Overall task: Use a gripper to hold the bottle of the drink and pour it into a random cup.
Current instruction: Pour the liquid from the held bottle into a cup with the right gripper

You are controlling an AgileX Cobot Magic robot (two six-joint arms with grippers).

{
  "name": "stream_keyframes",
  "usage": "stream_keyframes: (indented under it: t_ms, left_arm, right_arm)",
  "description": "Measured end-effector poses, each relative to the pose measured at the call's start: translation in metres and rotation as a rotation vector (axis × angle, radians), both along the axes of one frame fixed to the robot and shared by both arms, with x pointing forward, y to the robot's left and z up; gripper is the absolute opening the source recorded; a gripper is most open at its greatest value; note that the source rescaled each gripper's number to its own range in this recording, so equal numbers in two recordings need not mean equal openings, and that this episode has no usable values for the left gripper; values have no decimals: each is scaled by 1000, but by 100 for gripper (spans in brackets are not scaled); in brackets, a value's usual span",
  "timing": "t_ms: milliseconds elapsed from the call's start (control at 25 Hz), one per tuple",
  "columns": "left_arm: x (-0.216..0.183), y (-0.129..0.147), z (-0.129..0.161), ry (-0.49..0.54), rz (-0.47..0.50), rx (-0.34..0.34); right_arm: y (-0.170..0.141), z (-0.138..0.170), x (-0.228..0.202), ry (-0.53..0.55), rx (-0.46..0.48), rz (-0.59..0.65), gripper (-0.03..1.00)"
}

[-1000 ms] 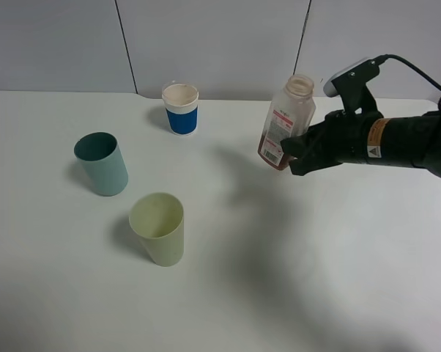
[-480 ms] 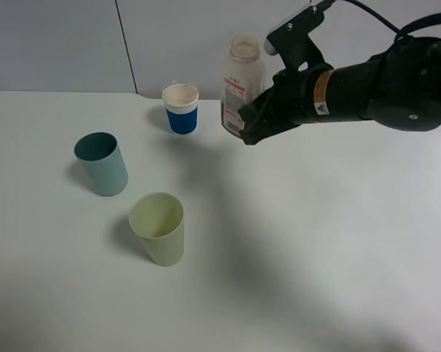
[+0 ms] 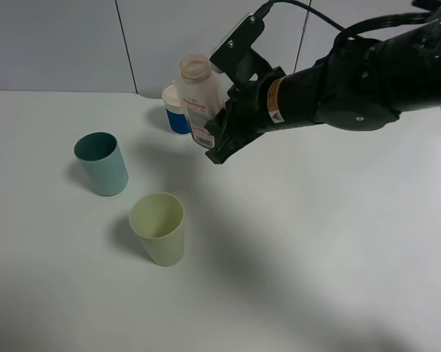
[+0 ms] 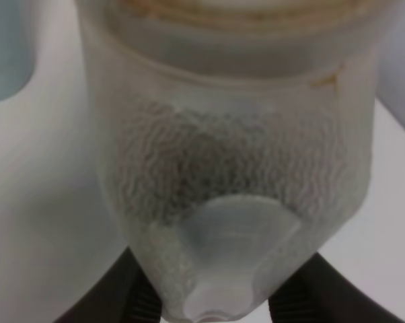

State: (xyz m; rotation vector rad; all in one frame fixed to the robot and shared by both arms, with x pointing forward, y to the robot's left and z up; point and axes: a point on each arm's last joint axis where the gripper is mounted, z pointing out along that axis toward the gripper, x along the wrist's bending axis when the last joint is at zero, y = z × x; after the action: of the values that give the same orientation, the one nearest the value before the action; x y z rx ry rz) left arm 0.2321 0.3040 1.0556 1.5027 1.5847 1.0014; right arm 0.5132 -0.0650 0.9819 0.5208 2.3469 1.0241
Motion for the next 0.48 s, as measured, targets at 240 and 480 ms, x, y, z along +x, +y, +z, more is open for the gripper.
stream_keyframes:
  t_ms: [240, 480]
  left_arm:
    - [0, 0, 0, 0, 0, 0]
    - [0, 0, 0, 0, 0, 0]
  right_arm:
    - [15, -8, -7, -39, -83, 98, 0]
    - [16, -9, -9, -91, -150, 162, 0]
